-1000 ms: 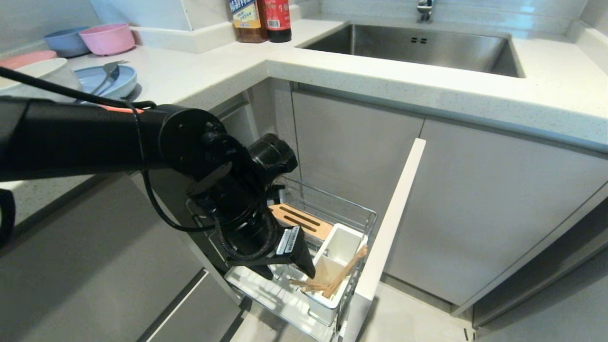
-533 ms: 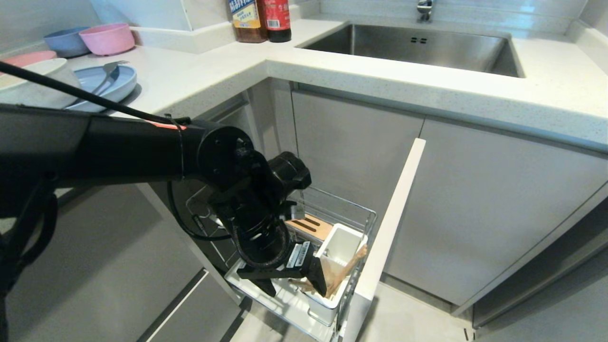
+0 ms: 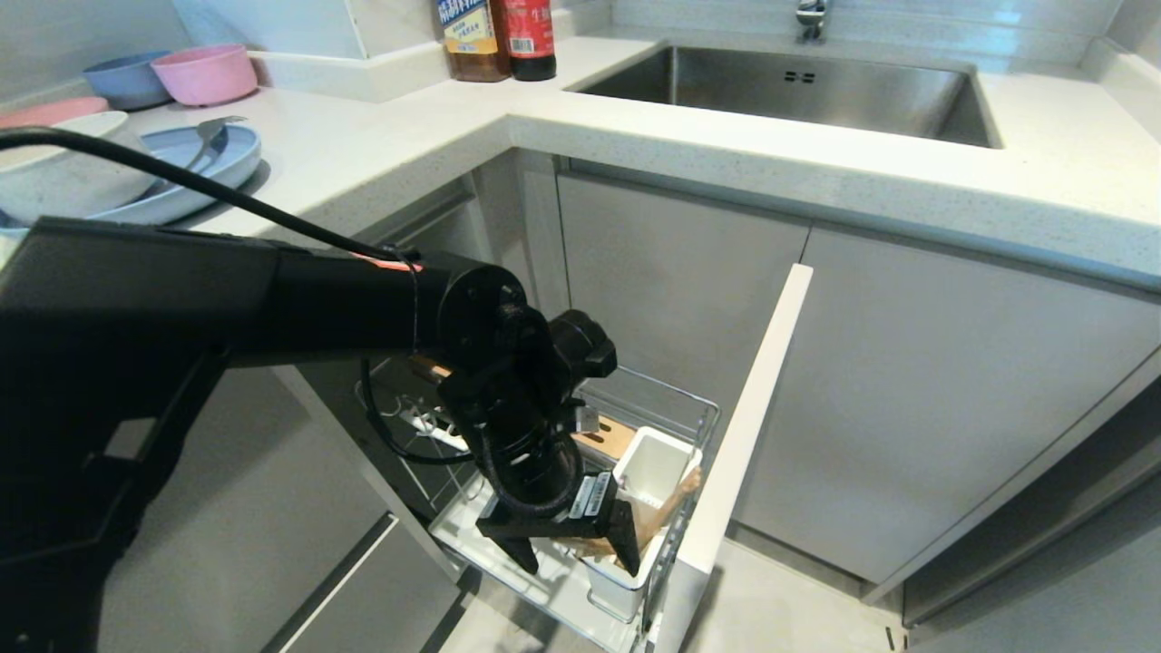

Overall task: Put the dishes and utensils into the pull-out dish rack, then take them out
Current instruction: Take the chopsticks out of the cupboard

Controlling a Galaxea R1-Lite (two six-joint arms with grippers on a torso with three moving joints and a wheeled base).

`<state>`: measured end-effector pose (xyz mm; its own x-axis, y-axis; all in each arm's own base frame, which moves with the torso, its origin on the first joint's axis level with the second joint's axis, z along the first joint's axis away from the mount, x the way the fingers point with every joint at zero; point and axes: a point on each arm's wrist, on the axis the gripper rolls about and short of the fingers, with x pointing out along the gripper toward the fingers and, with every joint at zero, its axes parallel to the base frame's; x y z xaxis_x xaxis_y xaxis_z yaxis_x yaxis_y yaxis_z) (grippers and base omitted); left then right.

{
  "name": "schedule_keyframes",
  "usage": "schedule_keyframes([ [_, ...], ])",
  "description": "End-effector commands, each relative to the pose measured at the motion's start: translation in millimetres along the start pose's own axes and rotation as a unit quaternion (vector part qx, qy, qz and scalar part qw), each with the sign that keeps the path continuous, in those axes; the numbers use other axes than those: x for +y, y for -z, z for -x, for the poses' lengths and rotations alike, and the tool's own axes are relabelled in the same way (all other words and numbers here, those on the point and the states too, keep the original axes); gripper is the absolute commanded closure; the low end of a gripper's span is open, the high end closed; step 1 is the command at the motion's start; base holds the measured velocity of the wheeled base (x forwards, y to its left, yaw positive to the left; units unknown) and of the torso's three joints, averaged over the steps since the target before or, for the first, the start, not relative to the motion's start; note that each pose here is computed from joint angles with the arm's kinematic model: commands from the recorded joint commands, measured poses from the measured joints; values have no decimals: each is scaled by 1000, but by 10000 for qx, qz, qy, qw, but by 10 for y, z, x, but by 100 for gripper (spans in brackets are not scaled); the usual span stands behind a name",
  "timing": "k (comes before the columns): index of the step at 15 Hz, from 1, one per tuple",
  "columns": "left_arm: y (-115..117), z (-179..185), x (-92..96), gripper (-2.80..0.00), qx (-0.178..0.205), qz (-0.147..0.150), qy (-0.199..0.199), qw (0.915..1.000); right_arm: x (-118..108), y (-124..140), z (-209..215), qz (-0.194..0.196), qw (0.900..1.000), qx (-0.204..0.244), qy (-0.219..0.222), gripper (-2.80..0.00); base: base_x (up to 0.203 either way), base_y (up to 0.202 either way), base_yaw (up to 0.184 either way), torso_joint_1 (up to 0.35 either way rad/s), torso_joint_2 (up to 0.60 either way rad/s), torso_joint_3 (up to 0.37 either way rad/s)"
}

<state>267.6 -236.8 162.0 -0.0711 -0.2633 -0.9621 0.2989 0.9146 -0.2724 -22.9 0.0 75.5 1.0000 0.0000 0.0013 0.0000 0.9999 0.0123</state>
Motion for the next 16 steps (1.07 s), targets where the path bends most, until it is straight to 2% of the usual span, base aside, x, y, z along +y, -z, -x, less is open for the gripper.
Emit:
schedule_keyframes([
  [1,-69,-42,46,-280,153,64,-91,9998,0,3,-2,0,10000,6,0,0,0,0,0,0,0,0],
  [3,-65,13,132,-280,404,-122,-203,9989,0,4,-2,0,10000,14,0,0,0,0,0,0,0,0],
  [5,-32,108,177,-280,648,-485,-254,9964,0,4,-2,0,10000,14,0,0,0,0,0,0,0,0],
  [6,-41,141,173,-280,723,-566,-267,9954,0,3,-2,0,10000,6,0,0,0,0,0,0,0,0],
  [7,-64,161,159,-280,719,-631,-284,9950,0,3,-2,0,10000,6,0,0,0,0,0,0,0,0],
  [9,-97,154,169,-280,568,-1061,-657,9906,0,4,-2,0,10000,14,0,0,0,0,0,0,0,0],
  [12,-113,86,196,-280,722,-1081,-860,9878,0,3,-2,0,10000,9,0,0,0,0,0,0,0,0],
  [16,-131,-27,150,-280,856,-1216,-895,9848,0,3,-2,0,10000,6,0,0,0,0,0,0,0,0],
])
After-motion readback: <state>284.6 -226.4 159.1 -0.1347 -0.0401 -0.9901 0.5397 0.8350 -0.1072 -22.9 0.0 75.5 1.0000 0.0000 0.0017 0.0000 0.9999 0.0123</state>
